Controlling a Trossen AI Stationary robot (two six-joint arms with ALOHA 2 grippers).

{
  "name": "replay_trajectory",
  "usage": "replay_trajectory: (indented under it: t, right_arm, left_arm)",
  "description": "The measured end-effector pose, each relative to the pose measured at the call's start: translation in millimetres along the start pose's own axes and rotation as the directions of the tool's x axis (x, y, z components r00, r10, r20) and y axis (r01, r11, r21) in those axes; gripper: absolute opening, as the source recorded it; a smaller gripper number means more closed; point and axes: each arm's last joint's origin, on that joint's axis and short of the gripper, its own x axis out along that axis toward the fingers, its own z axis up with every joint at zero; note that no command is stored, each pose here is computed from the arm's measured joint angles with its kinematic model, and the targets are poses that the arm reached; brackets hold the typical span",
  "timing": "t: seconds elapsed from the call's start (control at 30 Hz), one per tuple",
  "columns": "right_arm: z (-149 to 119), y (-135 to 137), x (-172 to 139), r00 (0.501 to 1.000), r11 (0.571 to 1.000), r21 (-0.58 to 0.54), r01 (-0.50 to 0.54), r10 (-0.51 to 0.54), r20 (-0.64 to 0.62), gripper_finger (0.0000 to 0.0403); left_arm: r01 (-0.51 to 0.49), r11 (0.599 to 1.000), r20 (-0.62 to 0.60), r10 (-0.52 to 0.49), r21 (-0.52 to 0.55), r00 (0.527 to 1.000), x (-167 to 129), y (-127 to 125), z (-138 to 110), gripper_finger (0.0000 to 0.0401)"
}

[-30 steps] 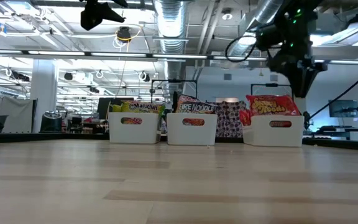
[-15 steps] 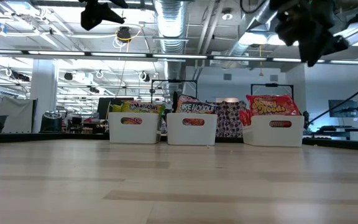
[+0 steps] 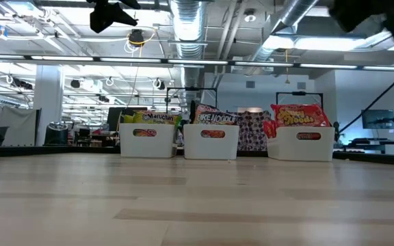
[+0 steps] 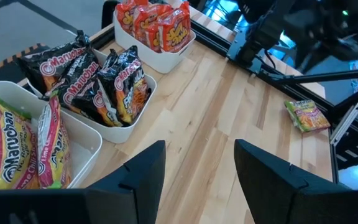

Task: Sort Maruchan noodles
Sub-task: Put the green noodle pack into the left white bin

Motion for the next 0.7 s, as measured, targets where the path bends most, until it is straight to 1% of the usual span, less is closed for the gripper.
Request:
replay_trajectory:
  t: [0.1, 0.23, 0.33, 0.47, 0.57, 0.7]
  right_arm:
    - [-14.7, 11.7, 13.8, 0.994, 0.999, 0.009, 0.036, -0.035, -0.106, 0.0149]
    - [-34.6, 24.7, 33.1, 0.971, 0.993, 0.029, 0.115, -0.106, -0.213, 0.0182]
    - [-48.4, 33.1, 48.3, 0.947, 0.982, 0.049, 0.182, -0.162, -0.279, 0.0209]
    - [-64.5, 42.3, 67.7, 0.913, 0.967, 0.041, 0.252, -0.224, -0.34, 0.024]
    - [-73.7, 50.1, 81.1, 0.901, 0.965, 0.031, 0.261, -0.232, -0.365, 0.0249]
    - [-84.0, 63.4, 97.8, 0.91, 0.978, 0.005, 0.208, -0.191, -0.368, 0.025]
  left_arm:
    - [0.004, 1.0, -0.002, -0.004, 0.001, 1.0, 0.0, -0.1, -0.1, 0.0181]
    - [0.037, 0.999, -0.014, -0.036, 0.012, 0.999, 0.0, -1.0, -0.4, 0.0181]
    - [0.052, 0.998, -0.02, -0.051, 0.025, 0.998, 0.0, -1.4, -0.6, 0.0181]
    - [0.078, 0.997, -0.029, -0.077, 0.025, 0.997, -0.1, -2.2, -0.9, 0.0181]
    - [0.09, 0.996, -0.034, -0.089, 0.024, 0.995, -0.1, -2.6, -1.0, 0.0181]
    - [0.102, 0.994, -0.039, -0.101, 0.024, 0.994, -0.2, -2.9, -1.2, 0.0181]
